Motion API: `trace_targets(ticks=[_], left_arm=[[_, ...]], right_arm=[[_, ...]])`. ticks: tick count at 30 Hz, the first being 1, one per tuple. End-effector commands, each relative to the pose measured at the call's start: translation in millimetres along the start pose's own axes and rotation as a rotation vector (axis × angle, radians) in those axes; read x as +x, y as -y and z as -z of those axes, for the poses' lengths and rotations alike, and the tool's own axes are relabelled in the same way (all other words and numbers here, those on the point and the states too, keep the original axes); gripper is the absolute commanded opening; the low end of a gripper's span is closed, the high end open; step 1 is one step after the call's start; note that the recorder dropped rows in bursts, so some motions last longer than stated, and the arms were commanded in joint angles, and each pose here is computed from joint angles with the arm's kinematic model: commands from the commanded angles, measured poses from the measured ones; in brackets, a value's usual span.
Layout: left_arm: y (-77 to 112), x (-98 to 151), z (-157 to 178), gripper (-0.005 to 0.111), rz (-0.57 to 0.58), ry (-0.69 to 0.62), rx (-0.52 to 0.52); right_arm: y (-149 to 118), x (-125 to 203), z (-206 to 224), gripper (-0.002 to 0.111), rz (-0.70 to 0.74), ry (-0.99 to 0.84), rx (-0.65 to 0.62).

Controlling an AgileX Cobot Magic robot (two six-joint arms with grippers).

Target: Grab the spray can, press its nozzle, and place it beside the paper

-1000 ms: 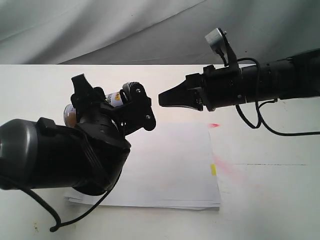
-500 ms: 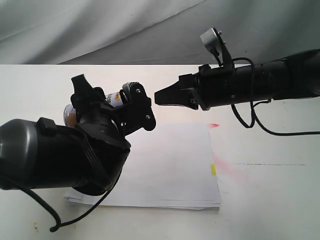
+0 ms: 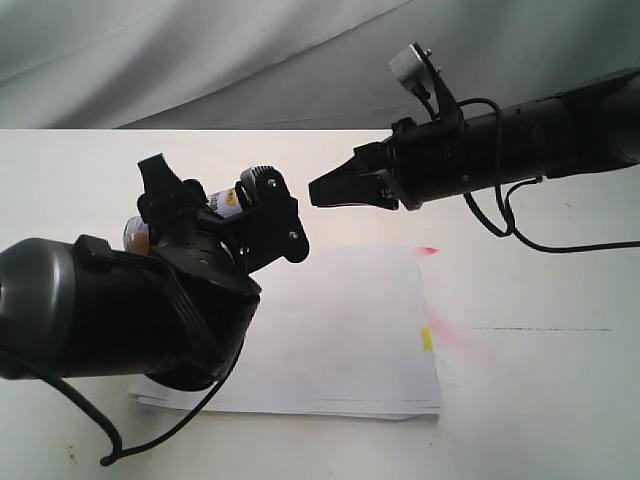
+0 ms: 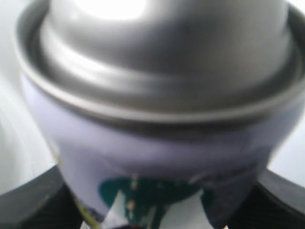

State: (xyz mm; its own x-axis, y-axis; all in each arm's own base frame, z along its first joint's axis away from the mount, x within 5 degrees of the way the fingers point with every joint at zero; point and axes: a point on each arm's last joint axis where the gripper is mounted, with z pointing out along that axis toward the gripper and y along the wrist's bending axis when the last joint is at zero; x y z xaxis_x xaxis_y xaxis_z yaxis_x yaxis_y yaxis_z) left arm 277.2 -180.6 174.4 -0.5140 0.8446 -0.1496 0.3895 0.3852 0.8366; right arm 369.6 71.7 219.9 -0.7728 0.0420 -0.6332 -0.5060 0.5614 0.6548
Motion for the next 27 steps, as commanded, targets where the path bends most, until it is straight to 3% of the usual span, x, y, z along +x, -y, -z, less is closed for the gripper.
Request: trace_targets(ticks=[1, 17, 27], left_arm=[[-5.3, -2.6, 3.1, 0.0, 0.011, 0.008, -0.034], [-4.8, -2.1, 3.1, 0.0, -0.057, -0.002, -0.026], [-3.9, -1.3, 3.1, 0.0, -0.055, -0.009, -0.016]], right_arm=[[-1.5, -0.8, 0.0, 0.0, 0.008, -0.007, -0.01], [-13.4, 2.9, -20.9, 0.0, 0.029, -0.029, 0.019], [-2.0, 13.0, -38.9, 0.0, -0.036, -0.04, -0.045]])
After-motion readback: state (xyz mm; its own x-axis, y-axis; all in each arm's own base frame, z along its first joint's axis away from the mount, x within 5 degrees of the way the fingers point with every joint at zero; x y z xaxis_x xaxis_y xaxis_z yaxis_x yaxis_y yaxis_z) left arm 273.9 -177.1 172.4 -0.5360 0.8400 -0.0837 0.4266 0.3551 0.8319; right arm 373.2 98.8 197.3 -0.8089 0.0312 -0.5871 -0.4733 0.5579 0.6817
